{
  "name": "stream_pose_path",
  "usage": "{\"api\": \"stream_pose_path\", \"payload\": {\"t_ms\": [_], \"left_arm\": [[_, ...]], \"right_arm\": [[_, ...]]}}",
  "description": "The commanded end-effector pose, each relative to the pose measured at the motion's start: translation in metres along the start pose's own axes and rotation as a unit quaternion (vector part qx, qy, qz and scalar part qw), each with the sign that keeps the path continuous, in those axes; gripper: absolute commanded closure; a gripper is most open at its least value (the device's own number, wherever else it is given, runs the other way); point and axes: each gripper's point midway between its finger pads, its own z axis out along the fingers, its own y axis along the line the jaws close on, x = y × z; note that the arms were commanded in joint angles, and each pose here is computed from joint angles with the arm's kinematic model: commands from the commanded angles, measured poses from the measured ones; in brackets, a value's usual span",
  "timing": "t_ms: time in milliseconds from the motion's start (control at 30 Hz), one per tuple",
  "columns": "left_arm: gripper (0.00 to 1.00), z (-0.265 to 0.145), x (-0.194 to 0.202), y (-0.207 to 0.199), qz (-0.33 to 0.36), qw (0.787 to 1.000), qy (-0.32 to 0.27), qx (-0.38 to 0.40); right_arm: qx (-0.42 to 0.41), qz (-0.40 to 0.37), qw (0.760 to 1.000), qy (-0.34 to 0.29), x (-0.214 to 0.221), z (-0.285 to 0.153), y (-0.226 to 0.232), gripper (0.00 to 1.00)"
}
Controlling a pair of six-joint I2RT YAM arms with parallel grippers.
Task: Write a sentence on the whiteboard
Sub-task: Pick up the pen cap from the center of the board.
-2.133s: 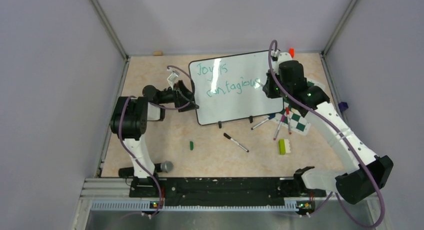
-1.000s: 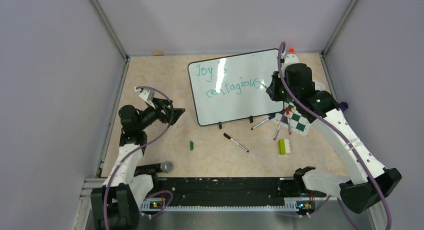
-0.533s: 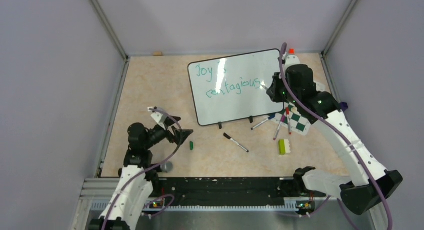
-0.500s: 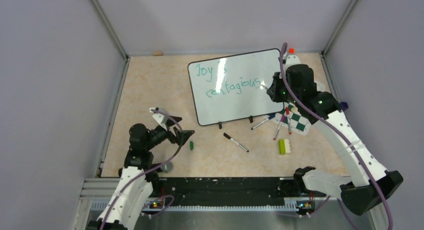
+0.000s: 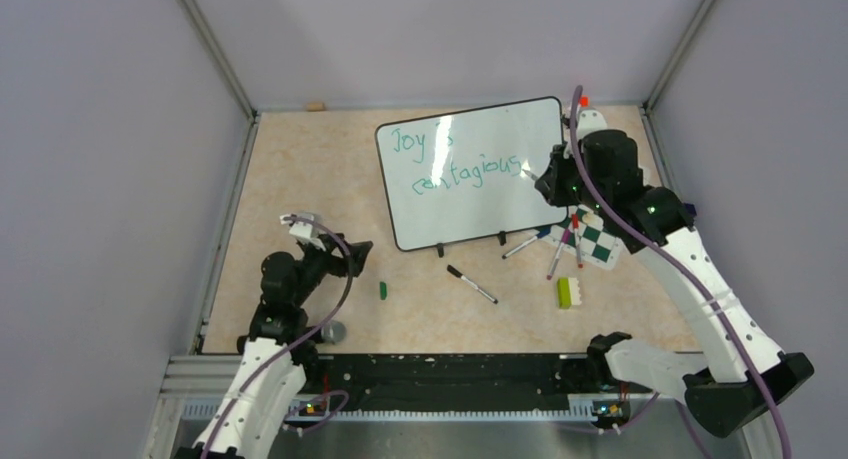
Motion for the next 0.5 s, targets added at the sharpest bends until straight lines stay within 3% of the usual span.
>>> {"api": "stream_pose_path", "payload": {"t_ms": [0,267,467], "left_arm": [[0.02,0.002,0.000,0.004,-0.077,0.997,-0.017,-0.016],[0.07,-0.004,0.013,-0.007,-0.200,0.980,0.003,-0.017],[0.30,-0.017,0.058,-0.005,-0.283,0.945,0.141,-0.085]], "right_arm": [[-0.018,0.006,0.999,-0.041,-0.021,-0.023,0.005,1.00],[-0.022,0.004,0.999,-0.029,-0.010,-0.027,0.004,1.00],[-0.016,0.005,1.000,-0.012,0.004,-0.024,0.000,1.00]]}}
